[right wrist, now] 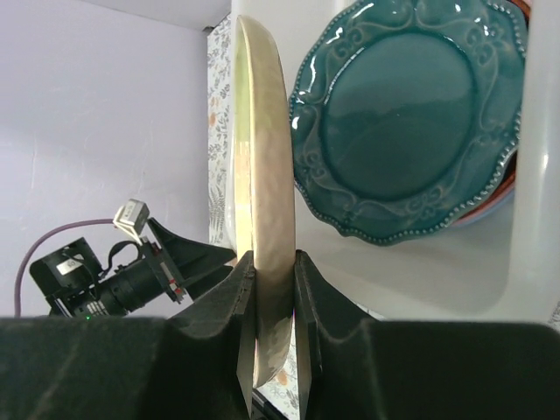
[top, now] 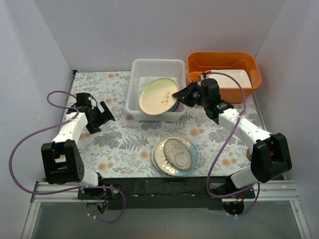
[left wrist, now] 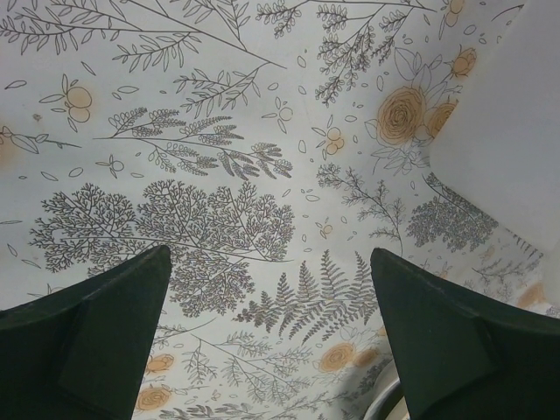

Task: Place the plates into the plastic bin on the countertop
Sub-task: Place the plate in the plastic bin.

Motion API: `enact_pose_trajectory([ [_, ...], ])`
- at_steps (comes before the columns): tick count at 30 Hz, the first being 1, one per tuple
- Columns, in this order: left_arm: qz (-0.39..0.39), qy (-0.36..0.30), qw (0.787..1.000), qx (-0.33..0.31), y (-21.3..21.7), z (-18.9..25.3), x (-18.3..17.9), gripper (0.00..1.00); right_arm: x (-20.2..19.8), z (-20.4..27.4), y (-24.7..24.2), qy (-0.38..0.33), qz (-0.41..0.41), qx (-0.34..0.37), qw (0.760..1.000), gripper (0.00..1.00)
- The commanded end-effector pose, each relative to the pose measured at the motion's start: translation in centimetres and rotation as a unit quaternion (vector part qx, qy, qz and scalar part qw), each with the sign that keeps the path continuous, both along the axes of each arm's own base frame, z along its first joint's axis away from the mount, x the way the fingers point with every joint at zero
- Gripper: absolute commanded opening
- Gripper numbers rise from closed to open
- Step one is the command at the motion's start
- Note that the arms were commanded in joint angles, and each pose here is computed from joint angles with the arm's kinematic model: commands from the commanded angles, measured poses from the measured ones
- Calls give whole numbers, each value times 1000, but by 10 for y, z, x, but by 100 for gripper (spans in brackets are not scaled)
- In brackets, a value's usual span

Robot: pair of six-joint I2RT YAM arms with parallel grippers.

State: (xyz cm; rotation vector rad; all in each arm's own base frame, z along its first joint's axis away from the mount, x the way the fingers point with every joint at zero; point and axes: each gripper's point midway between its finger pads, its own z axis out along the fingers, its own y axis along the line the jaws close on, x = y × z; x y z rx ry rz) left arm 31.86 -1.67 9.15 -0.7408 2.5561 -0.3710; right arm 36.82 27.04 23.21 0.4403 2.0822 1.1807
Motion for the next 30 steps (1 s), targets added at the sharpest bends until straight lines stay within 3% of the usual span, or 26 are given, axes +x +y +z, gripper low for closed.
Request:
enact_pose_trajectory([
  [1,-7,-12,1000,-7,-2,2,0,98,14,116,11,-134,23,97,986,1],
  [9,-8,-8,1000,-8,-2,-1,-2,98,34,111,8,-128,15,93,987,1],
  [30,-11,-1,1000,-14,-5,-9,-9,98,88,33,19,-54,3,41,998,1],
])
